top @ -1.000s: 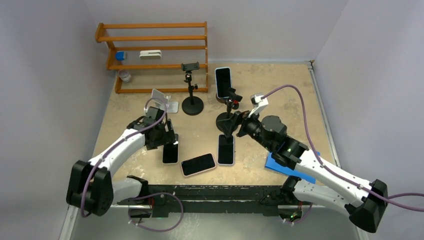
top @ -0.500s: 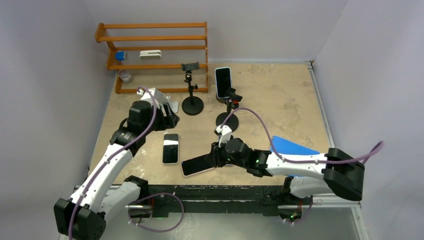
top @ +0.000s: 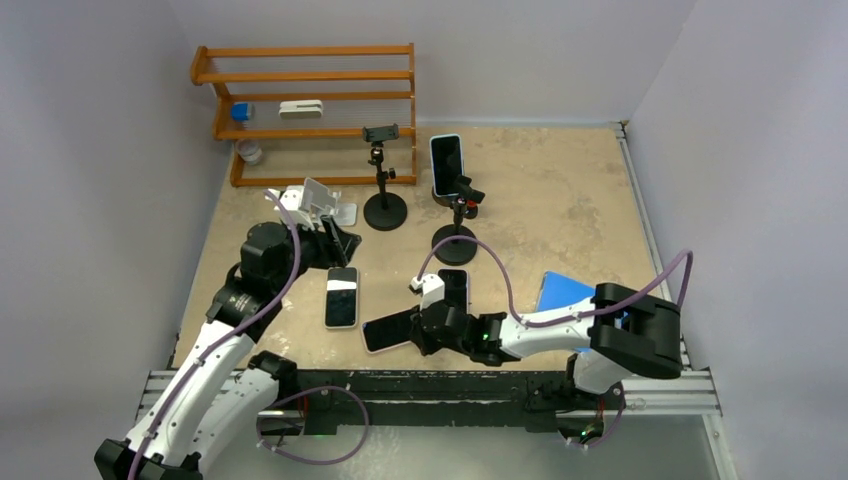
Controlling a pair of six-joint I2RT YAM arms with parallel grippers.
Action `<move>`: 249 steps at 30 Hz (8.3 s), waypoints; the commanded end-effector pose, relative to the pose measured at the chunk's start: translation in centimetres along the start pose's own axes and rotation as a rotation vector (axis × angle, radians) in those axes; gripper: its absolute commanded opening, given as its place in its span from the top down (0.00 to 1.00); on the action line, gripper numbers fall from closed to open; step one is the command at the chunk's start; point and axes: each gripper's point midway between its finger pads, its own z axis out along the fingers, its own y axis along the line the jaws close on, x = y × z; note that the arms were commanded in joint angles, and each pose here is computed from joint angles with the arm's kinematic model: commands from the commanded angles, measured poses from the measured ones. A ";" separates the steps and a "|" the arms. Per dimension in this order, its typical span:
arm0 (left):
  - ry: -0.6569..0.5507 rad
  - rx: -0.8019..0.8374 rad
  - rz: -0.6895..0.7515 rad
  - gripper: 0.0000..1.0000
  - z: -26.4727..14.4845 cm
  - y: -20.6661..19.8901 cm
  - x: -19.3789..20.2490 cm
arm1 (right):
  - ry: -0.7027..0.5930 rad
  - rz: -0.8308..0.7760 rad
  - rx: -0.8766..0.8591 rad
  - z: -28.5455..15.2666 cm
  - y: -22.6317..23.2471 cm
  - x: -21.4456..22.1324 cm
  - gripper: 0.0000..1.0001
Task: Remove the phone from the phone stand
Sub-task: Adjust the phone at the center of the board, then move the phone to the center of the board, then pick up the phone stand at the center of the board, then place the phone stand at the center of the board.
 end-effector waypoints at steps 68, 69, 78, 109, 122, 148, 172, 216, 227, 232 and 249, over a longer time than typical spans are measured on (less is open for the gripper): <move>0.011 0.115 0.049 0.38 0.3 -2.6 0.2 | -0.121 0.272 0.050 5.4 -2.5 -8.9 0.70; 0.012 0.115 0.049 0.38 0.2 -2.6 0.2 | -0.125 0.271 0.047 5.4 -2.4 -9.2 0.70; -0.002 0.114 0.050 0.38 0.0 -2.7 -0.1 | -0.244 0.268 0.111 -1.1 -3.9 -11.8 0.62; 0.002 0.099 0.052 0.38 0.0 -2.5 0.1 | -0.242 0.502 0.174 -1.3 -13.0 -6.6 0.28; 0.001 0.113 0.051 0.39 -0.1 -2.8 0.1 | -0.206 0.580 0.095 -0.9 -9.1 -5.4 0.26; 0.012 0.117 0.051 0.39 0.0 -2.9 0.4 | -0.003 0.495 -0.084 0.7 -4.3 -1.8 0.46; 0.008 0.129 0.051 0.39 -0.1 -3.1 0.2 | -0.570 0.344 0.124 -12.3 -8.1 -14.9 0.29; 0.005 0.136 0.051 0.39 -0.2 -3.2 0.2 | -0.820 0.177 0.281 -7.3 -13.5 -31.5 0.66; -0.048 0.083 0.050 0.39 -0.9 -2.5 -0.9 | -0.863 0.112 0.172 -6.9 -9.2 -35.3 0.73; -0.051 0.070 0.049 0.39 -0.9 -2.2 -0.9 | -0.857 0.089 0.137 -4.9 -8.0 -36.3 0.73; -0.184 -0.073 0.014 0.39 -2.8 0.0 -3.5 | -0.877 -0.045 -0.035 -0.5 1.4 -35.3 0.74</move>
